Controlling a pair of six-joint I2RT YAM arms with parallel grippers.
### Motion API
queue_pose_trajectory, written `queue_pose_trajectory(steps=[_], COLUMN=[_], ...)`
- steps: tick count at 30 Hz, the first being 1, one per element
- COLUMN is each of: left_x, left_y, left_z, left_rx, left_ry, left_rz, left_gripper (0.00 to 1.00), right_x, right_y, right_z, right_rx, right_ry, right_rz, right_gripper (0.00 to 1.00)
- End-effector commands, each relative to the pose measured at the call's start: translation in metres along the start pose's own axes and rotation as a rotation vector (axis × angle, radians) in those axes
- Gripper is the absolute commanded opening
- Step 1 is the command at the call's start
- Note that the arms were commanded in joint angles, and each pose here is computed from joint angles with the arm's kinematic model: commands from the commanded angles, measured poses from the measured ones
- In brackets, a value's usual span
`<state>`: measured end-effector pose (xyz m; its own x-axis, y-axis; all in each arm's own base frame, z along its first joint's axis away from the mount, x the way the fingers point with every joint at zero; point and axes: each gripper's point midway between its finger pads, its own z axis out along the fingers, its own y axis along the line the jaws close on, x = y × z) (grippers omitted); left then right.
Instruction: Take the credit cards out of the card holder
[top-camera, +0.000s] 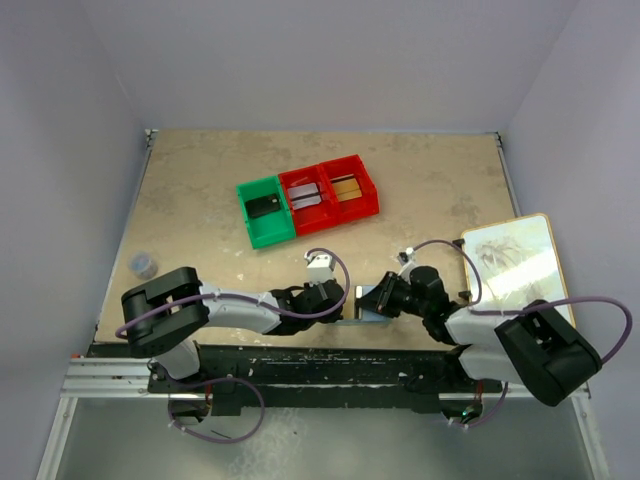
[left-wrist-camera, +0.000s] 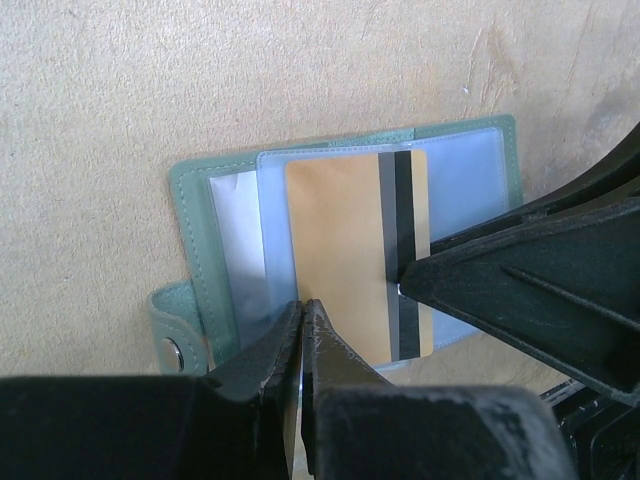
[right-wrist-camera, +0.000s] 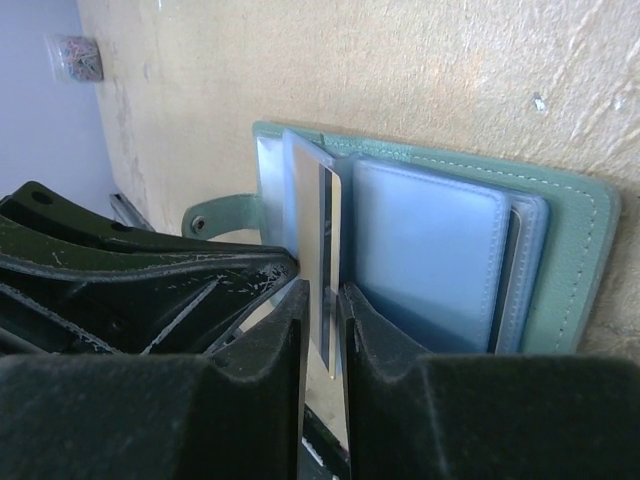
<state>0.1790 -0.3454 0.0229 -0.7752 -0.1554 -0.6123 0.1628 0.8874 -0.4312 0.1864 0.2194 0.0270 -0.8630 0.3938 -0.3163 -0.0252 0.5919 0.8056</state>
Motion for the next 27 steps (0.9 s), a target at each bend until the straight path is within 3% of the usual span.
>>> queue_pose_trajectory(steps=[1,11,22,27], left_x=[0.011,0.008,0.002,-0.016], left_y=[0.011,0.017,0.031,0.007], left_z=[0.002,-0.001,-0.004,-0.014], left_rx=[-0.032,-0.057,-0.132,-0.062], left_ry=[0.035,0.020,-0.005,-0.030], left_rz=[0.013,0.019,0.035,0.016], left_gripper=[0.00,0.00,0.00,0.03], right_x=[-0.003,-0.003,-0.015,-0.016], right_y=[0.009,0.003,-0.012,-0.007], right_z=[0.000,-0.003,-0.015,-0.016], right_rx=[-0.049,-0.021,0.090,0.063], right_ry=[-0.014,-0.034,-0.118,-0.120], right_rz=[0.030,0.042,0.041,0.018], right_gripper=[0.21,0.05,0.06,0.08])
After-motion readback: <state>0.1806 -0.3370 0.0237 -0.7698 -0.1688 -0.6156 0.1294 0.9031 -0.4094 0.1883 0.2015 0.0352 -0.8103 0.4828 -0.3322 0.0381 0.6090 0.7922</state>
